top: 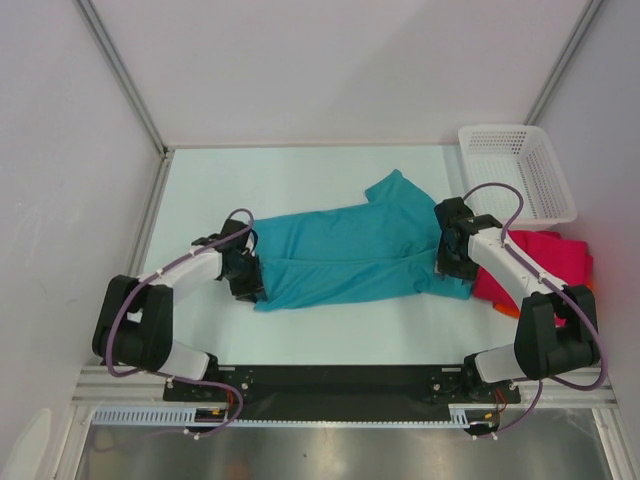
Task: Fold and stack the t-shirts
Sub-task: Fold the flattened tshirt in 1/3 of the way
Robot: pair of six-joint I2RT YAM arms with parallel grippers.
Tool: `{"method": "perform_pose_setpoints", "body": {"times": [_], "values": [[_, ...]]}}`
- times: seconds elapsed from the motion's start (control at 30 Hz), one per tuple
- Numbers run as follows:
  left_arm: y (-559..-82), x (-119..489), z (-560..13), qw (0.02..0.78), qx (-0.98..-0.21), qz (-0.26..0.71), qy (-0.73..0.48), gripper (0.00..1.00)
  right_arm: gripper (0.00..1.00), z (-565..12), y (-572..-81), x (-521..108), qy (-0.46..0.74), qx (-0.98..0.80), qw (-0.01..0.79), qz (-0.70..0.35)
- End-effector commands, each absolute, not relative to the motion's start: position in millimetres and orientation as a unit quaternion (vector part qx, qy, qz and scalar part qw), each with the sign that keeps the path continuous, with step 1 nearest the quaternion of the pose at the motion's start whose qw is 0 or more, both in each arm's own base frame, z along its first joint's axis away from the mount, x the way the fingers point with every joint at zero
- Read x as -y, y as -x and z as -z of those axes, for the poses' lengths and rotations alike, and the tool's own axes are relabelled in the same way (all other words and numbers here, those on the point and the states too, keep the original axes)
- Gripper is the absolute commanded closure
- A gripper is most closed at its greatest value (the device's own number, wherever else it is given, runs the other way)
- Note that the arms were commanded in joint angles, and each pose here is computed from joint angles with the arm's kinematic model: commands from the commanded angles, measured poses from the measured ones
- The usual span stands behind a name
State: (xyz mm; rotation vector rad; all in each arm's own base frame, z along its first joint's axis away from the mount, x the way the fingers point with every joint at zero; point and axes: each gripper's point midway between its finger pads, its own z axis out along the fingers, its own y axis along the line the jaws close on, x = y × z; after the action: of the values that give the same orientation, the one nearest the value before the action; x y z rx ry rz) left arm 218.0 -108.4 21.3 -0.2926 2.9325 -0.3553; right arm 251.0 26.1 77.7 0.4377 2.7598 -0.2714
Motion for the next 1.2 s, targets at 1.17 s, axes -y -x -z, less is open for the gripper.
{"method": "perform_pose_setpoints", "body": {"times": [1.17], "values": [[-232, 62, -79, 0.164, -0.962, 0.162, 0.143, 1.00, 0.44, -62, -238, -28, -0.159, -0.972, 0.130, 0.112]]}}
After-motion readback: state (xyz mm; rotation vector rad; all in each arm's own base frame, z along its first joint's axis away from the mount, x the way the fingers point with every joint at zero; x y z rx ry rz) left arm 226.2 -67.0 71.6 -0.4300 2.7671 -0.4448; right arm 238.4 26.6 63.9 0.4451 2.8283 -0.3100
